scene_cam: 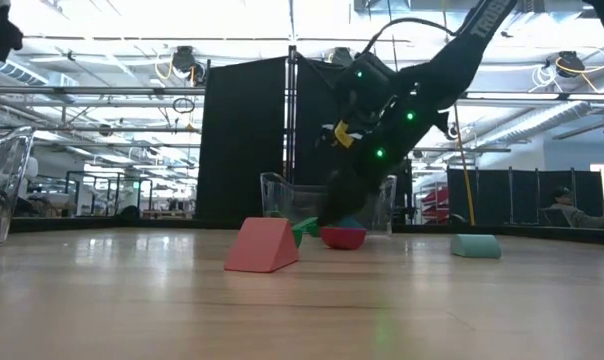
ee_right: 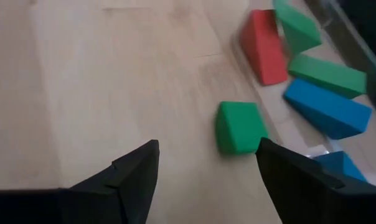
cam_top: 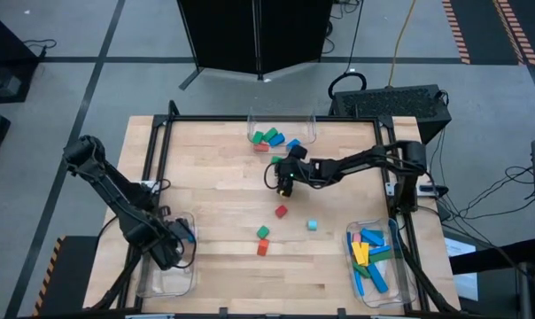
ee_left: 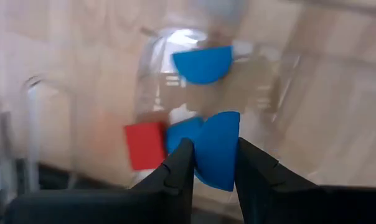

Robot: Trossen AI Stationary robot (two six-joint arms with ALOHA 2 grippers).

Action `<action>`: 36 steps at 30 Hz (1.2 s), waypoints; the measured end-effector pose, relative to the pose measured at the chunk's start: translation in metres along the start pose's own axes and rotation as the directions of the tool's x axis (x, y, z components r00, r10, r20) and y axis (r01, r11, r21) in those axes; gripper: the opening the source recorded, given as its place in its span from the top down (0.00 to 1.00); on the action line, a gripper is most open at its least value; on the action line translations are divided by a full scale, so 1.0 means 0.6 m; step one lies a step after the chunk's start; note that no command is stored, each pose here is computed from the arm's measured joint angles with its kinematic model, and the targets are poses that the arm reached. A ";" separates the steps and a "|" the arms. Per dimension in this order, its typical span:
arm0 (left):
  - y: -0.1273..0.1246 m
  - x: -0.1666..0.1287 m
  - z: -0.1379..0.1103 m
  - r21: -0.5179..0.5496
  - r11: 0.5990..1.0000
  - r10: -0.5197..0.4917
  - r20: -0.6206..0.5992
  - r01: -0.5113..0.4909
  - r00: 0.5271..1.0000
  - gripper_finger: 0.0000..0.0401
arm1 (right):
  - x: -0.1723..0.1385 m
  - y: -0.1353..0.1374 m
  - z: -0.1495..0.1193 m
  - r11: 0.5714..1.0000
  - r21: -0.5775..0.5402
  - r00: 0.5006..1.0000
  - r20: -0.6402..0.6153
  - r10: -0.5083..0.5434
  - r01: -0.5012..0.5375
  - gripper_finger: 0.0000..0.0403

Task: Sort blocks by size
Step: Put the dark blue half circle block into the bottom left transparent bin, then put the green half circle block into the bottom left transparent bin

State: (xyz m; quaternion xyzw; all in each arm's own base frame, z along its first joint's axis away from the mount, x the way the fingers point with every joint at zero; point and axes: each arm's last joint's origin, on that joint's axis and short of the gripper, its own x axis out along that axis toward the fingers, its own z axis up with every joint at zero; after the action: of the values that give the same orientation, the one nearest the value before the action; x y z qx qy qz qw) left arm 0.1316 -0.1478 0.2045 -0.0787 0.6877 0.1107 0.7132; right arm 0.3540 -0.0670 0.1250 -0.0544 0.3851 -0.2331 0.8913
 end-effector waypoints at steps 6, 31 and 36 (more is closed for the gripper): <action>-0.002 0.000 0.005 -0.009 1.000 0.006 0.074 -0.006 0.997 0.74 | 0.008 -0.017 -0.003 1.000 -0.013 1.000 -0.013 -0.021 0.020 0.35; 0.019 -0.048 -0.008 -0.087 0.992 0.088 -0.050 -0.092 0.995 0.46 | 0.029 -0.051 0.003 0.999 0.030 0.998 0.060 0.032 -0.034 0.35; 0.021 -0.077 -0.001 -0.092 0.993 0.077 0.078 -0.070 0.994 0.46 | 0.025 -0.038 -0.006 0.999 0.054 1.000 -0.006 0.000 0.000 0.35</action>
State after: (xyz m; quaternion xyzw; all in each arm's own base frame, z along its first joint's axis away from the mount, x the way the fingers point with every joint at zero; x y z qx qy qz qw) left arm 0.1264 -0.1381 0.2510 -0.0805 0.6550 0.1704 0.7318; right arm 0.3519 -0.0935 0.1190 -0.0295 0.3811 -0.2436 0.8914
